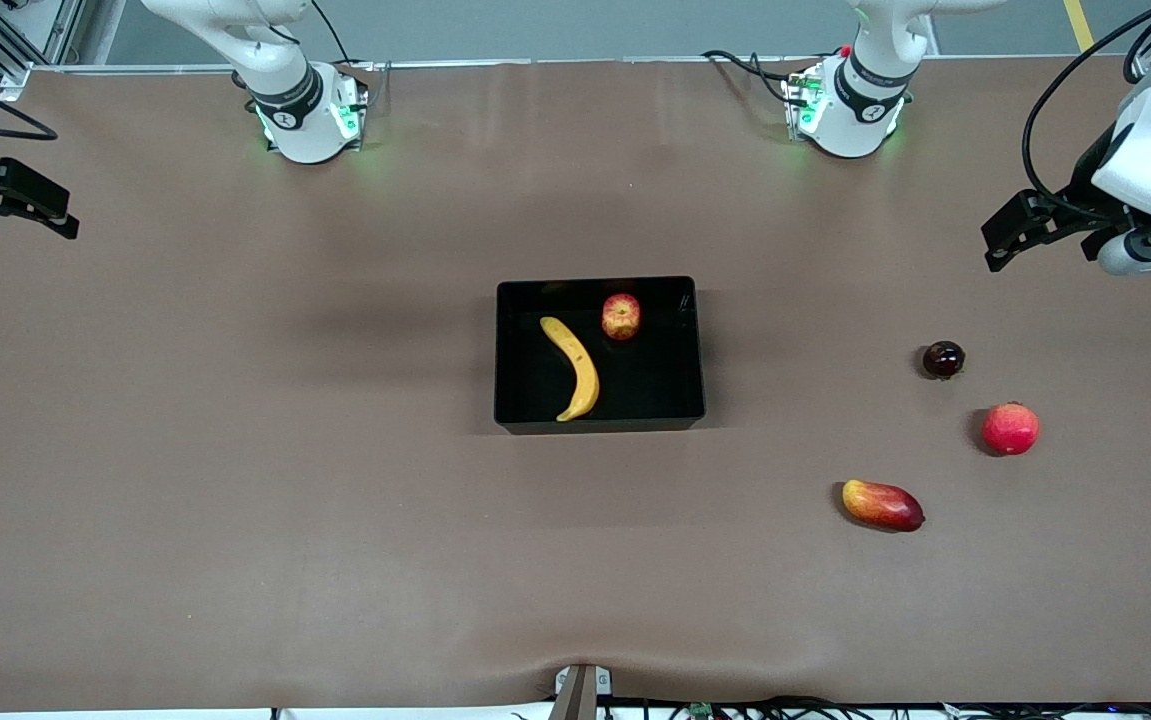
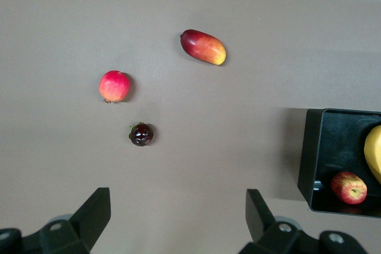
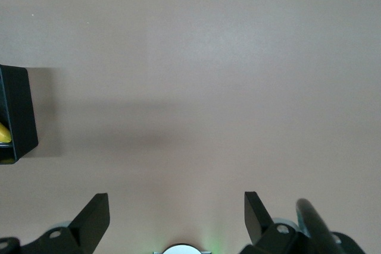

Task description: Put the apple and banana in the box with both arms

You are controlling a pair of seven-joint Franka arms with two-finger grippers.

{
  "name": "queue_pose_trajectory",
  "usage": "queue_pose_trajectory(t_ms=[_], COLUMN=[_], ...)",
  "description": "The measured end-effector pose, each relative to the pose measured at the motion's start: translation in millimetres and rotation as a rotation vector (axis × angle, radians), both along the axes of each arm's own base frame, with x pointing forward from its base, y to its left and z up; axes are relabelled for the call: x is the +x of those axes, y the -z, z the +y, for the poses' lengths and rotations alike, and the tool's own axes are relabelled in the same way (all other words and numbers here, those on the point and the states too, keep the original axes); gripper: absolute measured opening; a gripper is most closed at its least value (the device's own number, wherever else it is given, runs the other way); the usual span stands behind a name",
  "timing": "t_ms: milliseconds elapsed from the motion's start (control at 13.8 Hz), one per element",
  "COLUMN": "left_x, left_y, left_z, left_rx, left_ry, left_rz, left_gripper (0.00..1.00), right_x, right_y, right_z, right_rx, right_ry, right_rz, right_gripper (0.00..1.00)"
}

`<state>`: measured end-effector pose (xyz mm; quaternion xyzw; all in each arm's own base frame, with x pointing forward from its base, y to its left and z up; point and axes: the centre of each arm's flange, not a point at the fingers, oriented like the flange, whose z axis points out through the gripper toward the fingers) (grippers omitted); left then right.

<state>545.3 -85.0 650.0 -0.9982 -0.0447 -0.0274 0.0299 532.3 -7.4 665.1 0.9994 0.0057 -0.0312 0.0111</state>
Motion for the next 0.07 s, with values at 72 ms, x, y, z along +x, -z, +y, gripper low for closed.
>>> queue_pose_trajectory(t_ms=[72], left_x=[0.1], left_y=[0.1], left_z=[0.4], left_rx=[0.0], left_ry=[-0.001], left_rz=[0.0], left_gripper=[1.0], right_x=[0.0], right_y=[0.0], right_z=[0.0], right_rx=[0.0], right_ry=[0.0], right_rz=[0.0], right_gripper=[1.0])
